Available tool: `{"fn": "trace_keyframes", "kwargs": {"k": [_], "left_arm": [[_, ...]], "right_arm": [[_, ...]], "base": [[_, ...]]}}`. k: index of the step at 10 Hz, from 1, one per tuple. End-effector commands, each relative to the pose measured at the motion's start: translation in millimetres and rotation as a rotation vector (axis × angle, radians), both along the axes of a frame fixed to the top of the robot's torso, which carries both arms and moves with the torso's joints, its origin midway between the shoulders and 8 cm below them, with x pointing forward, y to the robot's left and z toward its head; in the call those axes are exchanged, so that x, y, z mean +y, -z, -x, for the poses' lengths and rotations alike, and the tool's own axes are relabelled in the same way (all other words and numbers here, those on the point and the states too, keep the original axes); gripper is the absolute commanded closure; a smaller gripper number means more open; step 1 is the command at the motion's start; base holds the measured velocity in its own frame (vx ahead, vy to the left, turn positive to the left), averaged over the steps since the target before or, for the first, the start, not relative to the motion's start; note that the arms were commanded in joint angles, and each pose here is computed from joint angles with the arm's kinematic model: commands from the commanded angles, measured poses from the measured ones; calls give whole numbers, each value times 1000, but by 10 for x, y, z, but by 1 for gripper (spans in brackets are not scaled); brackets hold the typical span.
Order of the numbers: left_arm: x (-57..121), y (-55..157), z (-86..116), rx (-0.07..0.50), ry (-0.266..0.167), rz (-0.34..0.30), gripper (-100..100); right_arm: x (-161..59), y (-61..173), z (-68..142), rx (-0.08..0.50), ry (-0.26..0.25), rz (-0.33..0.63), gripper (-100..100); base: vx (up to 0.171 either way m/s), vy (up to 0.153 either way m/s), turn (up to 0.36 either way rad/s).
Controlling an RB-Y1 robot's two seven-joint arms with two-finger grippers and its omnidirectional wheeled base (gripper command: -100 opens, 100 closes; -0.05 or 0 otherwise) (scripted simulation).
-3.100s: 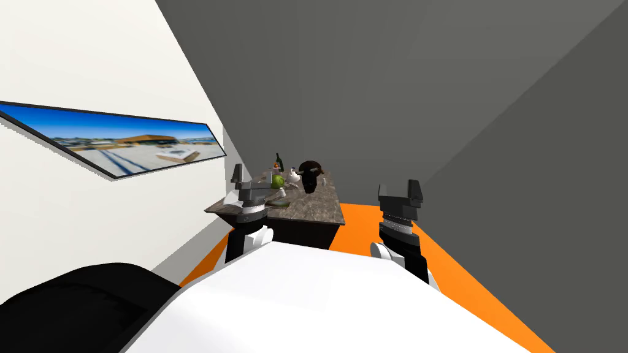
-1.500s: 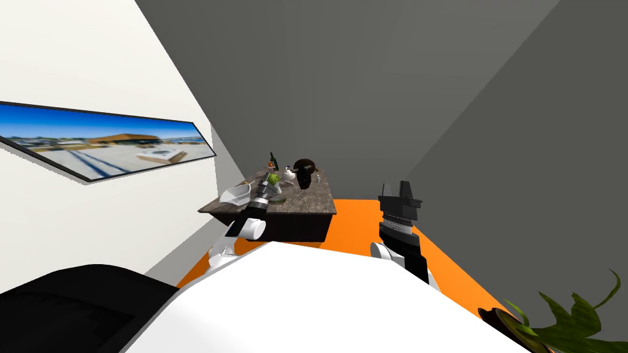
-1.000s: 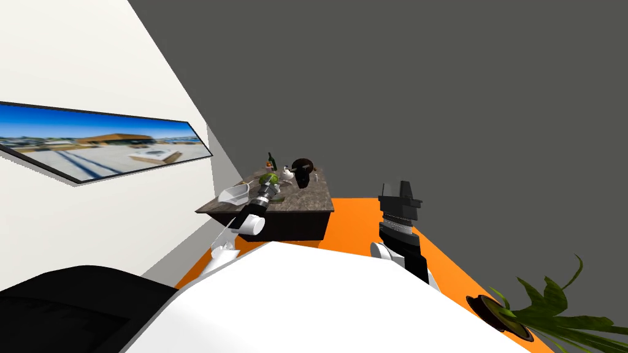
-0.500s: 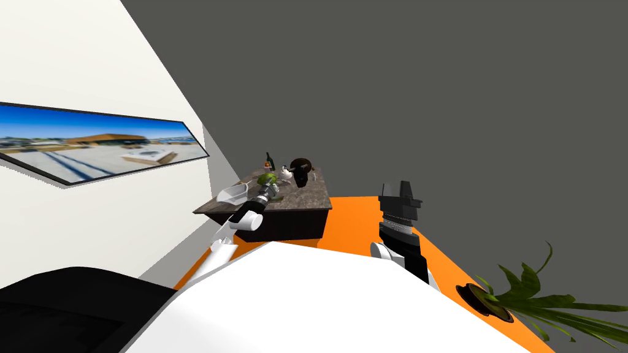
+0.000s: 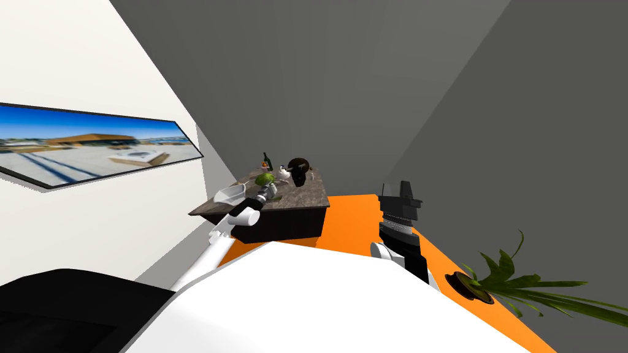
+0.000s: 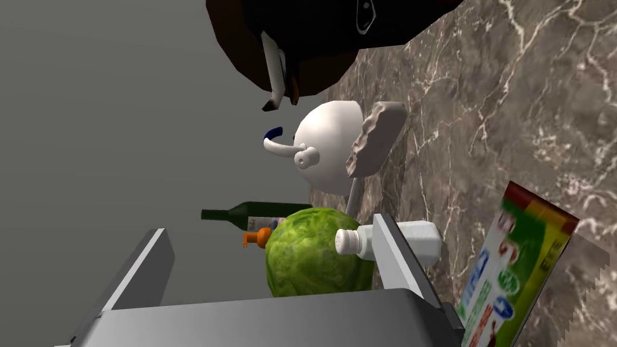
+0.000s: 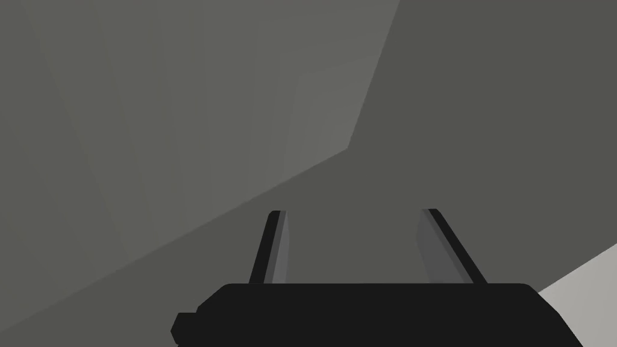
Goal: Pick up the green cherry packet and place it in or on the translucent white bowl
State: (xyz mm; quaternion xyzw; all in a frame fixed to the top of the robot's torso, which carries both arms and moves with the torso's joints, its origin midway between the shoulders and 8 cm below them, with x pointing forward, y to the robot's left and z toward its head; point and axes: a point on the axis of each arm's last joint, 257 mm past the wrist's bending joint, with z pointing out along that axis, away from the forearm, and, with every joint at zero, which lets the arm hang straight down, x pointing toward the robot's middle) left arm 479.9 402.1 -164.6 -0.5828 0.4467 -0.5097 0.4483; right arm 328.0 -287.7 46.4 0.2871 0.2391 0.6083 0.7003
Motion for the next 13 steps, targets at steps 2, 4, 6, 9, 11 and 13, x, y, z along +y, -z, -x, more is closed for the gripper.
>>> {"fn": "trace_keyframes", "kwargs": {"k": [2, 4, 6, 9, 11, 13], "left_arm": [[170, 233, -51, 98, -10, 10, -100], [281, 383, -58, 167, -17, 14, -100], [392, 490, -61, 222, -24, 16, -100], [501, 633, -37, 296, -32, 20, -100], [711, 745, -19, 379, -48, 25, -100], [810, 824, 16, 433, -58, 31, -100]], "right_arm": [[0, 0, 0, 0, 0, 0, 0], [0, 0, 0, 0, 0, 0, 0], [0, 0, 0, 0, 0, 0, 0], [0, 0, 0, 0, 0, 0, 0], [0, 0, 0, 0, 0, 0, 0], [0, 0, 0, 0, 0, 0, 0]], "base": [[-29, 3, -65], [-22, 1, -56], [-21, 7, -70], [-15, 5, -59], [-21, 9, -105], [-17, 8, -66]]}}
